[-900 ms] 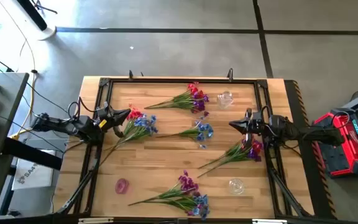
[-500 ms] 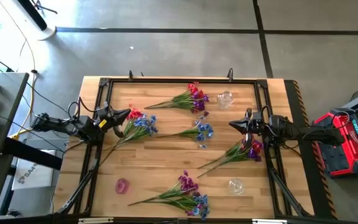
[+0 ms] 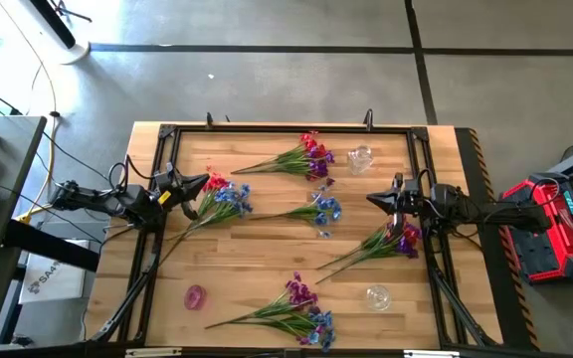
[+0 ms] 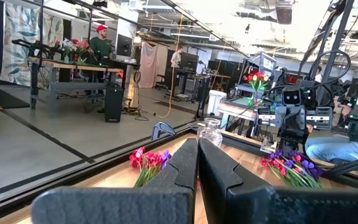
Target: Sort flowers into vase by color
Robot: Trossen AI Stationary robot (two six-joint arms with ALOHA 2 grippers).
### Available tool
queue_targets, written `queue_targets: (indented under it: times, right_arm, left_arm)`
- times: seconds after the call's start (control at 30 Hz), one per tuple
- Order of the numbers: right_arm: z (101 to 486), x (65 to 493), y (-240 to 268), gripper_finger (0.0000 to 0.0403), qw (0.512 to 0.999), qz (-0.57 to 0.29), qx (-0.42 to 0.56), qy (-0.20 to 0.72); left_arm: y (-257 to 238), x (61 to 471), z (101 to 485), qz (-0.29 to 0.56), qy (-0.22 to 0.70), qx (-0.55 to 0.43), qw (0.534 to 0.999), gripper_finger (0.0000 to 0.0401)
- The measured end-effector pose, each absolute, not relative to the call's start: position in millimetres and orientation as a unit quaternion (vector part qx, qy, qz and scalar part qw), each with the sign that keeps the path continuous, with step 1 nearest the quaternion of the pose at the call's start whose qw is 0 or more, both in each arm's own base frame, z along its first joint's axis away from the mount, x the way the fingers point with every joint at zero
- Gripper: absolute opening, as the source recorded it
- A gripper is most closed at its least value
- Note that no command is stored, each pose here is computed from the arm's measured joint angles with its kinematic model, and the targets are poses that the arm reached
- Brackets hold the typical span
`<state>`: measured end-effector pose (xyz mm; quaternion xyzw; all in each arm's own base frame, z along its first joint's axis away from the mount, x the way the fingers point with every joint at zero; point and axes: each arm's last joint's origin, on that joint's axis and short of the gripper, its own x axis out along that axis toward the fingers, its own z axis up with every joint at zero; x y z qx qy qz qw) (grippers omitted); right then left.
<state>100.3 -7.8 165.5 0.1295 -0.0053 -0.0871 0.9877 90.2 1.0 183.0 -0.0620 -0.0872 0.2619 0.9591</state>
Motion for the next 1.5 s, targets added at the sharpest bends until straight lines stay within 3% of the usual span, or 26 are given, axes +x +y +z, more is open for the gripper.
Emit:
queue_targets:
  times: [1.5]
  right_arm:
    - [166.3,100.0,-9.4,0.0,0.985,-0.114,0.129,-0.013]
  left_arm:
    - [1.2,89.9,184.1,0.265,-0.093,-0.065,0.958,0.0]
